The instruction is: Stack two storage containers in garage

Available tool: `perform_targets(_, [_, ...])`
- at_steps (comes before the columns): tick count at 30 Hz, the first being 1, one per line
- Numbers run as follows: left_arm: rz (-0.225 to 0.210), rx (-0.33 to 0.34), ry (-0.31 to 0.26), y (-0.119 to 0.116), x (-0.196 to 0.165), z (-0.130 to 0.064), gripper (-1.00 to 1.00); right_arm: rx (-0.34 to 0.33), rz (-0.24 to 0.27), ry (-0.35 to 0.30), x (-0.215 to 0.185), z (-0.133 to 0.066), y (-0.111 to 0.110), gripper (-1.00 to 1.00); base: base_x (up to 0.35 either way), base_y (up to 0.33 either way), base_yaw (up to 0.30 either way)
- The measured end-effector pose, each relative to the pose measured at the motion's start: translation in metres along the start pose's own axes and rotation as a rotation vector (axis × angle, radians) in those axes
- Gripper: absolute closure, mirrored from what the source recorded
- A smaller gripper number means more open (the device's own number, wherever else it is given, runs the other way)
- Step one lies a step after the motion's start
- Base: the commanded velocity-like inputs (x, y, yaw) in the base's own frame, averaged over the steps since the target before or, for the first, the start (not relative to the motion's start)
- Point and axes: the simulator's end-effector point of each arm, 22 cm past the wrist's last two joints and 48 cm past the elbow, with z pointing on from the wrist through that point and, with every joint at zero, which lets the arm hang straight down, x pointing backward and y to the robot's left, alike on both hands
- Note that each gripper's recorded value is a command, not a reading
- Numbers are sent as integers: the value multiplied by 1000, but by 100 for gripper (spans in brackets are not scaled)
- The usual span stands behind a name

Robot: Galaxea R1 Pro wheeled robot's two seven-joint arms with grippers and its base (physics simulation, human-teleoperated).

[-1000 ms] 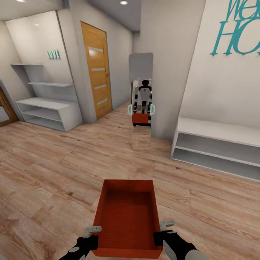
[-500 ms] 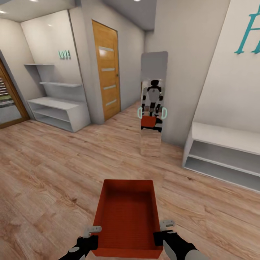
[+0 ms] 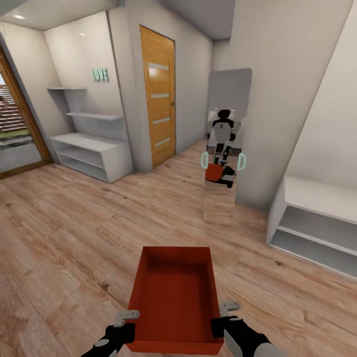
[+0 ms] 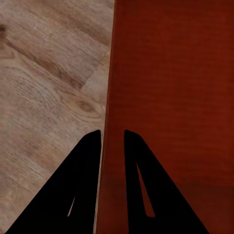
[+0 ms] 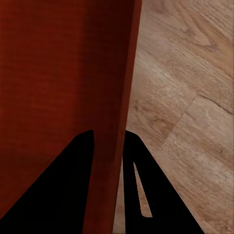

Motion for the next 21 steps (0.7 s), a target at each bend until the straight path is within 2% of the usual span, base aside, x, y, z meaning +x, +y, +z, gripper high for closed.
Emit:
perform_targets(14, [0, 0, -1, 0, 0, 0, 100, 0, 0, -1, 0, 0, 0, 100, 343, 0, 188])
perform_targets(21, [0, 0, -4, 0, -2, -1, 100, 1, 0, -4, -2, -1, 0, 100, 343, 0, 64])
